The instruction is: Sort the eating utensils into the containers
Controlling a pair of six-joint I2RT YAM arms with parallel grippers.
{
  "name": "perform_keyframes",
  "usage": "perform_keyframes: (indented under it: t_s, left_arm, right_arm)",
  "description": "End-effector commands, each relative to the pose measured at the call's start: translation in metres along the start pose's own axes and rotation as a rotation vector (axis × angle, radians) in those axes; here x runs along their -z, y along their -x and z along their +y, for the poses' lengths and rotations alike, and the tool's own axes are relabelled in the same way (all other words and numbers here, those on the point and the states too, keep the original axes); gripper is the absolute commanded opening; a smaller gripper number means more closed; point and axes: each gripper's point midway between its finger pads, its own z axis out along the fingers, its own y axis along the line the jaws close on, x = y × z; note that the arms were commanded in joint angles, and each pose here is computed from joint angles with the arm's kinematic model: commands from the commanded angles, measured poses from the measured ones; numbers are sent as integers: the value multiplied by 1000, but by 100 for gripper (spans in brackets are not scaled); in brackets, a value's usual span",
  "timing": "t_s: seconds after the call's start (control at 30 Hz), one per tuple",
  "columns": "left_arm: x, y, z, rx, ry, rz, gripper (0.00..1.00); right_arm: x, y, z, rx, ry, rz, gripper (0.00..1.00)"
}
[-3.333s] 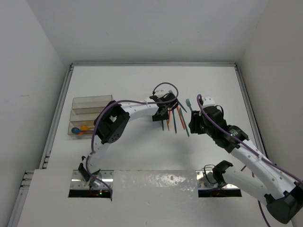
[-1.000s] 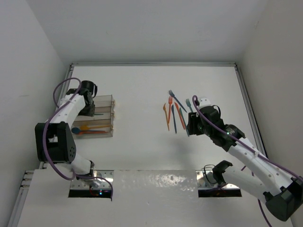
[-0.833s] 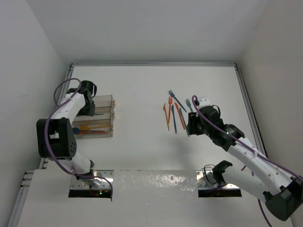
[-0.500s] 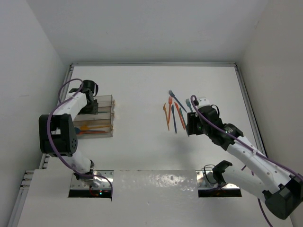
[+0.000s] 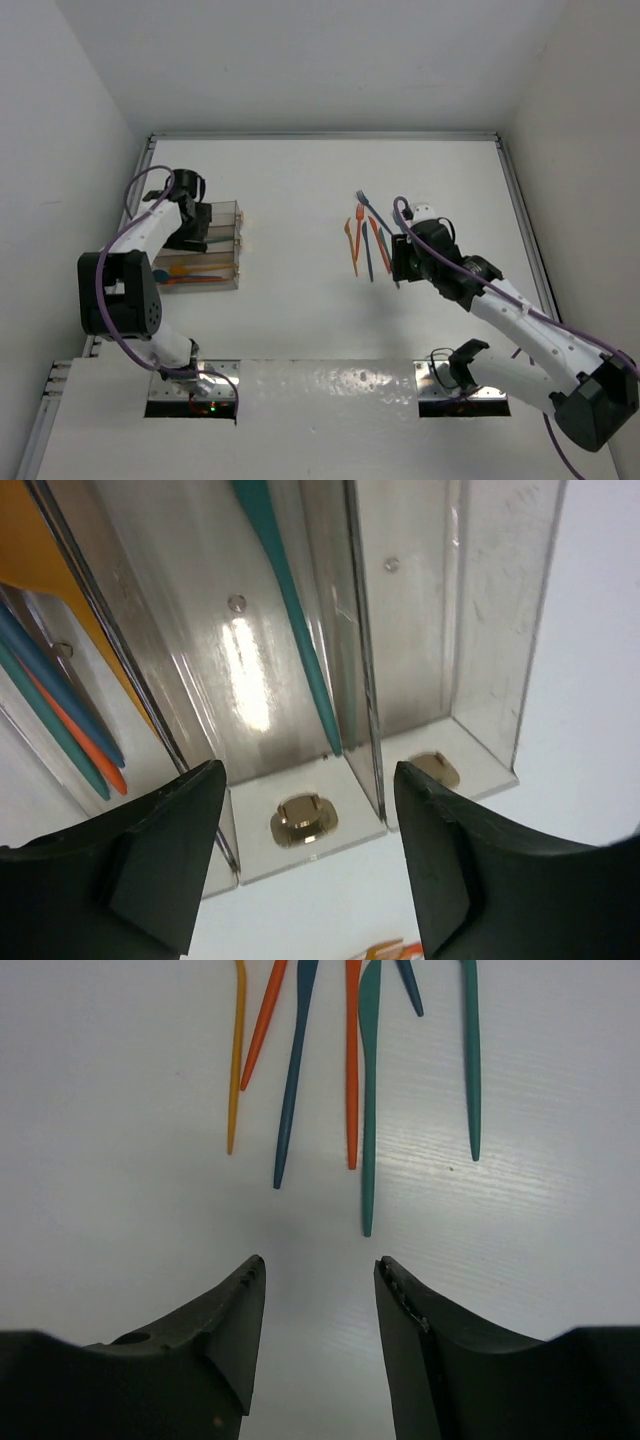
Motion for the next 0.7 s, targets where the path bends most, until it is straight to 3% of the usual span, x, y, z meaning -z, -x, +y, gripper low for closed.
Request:
perform_keyframes:
  t_s: [0.0, 0.33, 0.47, 0.67]
  left_arm:
    - [34, 2, -27, -62, -163, 18, 67]
    - [107, -56, -59, -664, -505, 0, 76]
    - [120, -79, -48, -793, -624, 71, 81]
    - [125, -98, -33, -947, -678, 110, 83]
  right_arm:
    - [-11, 15, 8, -37, 12, -37, 47]
    - [-52, -6, 1, -5, -50, 82, 43]
    - [-69, -21, 3, -1, -42, 156, 40]
    - [-91, -17, 29, -44, 48, 194, 38]
